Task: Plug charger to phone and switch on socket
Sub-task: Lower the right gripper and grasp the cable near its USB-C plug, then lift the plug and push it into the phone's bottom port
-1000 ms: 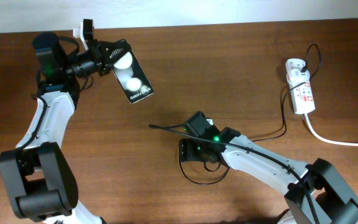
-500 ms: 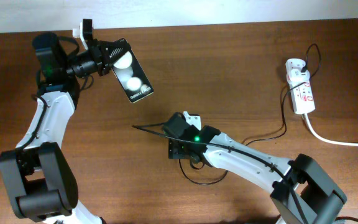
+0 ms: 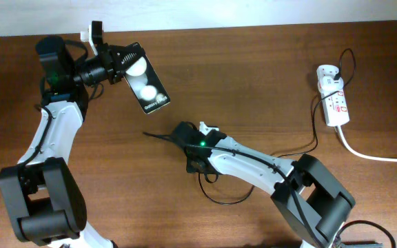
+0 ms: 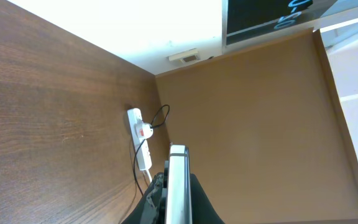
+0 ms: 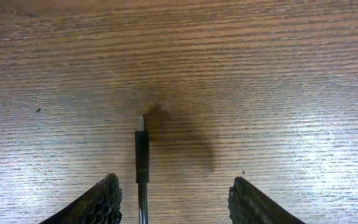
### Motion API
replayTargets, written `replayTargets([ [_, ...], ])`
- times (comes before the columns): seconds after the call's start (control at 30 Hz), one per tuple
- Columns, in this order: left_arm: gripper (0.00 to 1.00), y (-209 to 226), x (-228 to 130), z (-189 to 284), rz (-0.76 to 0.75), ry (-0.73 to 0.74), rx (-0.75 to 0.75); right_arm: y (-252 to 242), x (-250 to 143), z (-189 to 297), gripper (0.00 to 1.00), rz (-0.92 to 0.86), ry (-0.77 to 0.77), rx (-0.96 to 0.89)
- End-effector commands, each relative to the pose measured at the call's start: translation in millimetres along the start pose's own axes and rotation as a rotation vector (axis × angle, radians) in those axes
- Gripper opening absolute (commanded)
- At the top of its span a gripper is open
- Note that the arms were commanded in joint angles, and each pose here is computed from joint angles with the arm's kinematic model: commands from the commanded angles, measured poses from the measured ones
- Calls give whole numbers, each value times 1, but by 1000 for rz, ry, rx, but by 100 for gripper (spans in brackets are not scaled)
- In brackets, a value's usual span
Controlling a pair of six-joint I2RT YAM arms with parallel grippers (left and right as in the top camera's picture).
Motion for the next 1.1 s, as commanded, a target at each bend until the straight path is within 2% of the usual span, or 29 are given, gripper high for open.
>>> replayTargets([
  [0.0,0,-14,2,5,-45,-11,-11,3,3,-7,57,3,-14,-23],
  [0.07,0,-14,2,5,-45,-11,-11,2,4,-10,52,3,-16,-32],
  [0.37,0,-14,2,5,-45,-11,-11,11,6,-18,46,71,-22,15],
  [0.47,0,-14,2,5,-45,-11,-11,10,5,-18,33,72,-16,11],
  [0.63,0,-14,2,5,-45,-8,-12,10,4,-18,22,72,-5,12],
  [0.7,0,-14,2,5,-45,-8,-12,11,3,-18,6,73,10,24],
  [0.73,0,-14,2,5,-45,-8,-12,11,2,-18,4,73,18,28],
  [0.87,0,-14,2,5,-45,-8,-12,14,0,-12,4,73,62,56],
  [0.93,0,-14,2,5,-44,-8,-12,10,15,8,4,62,108,102],
  [1.03,0,-11,9,19,3,-45,-5,-25,49,21,4,-70,209,290],
  [1.07,0,-10,12,26,5,-52,-5,-41,63,24,4,-93,244,418],
])
Point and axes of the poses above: each gripper's point midway between its finger pads, its own z axis back along the fingers, its own y axis along the line the jaws close on, x = y × z, the point moved 8 cm from there along z, back along the fingers, and after that the axes turned 8 degrees about z, right-handed, at the moved point
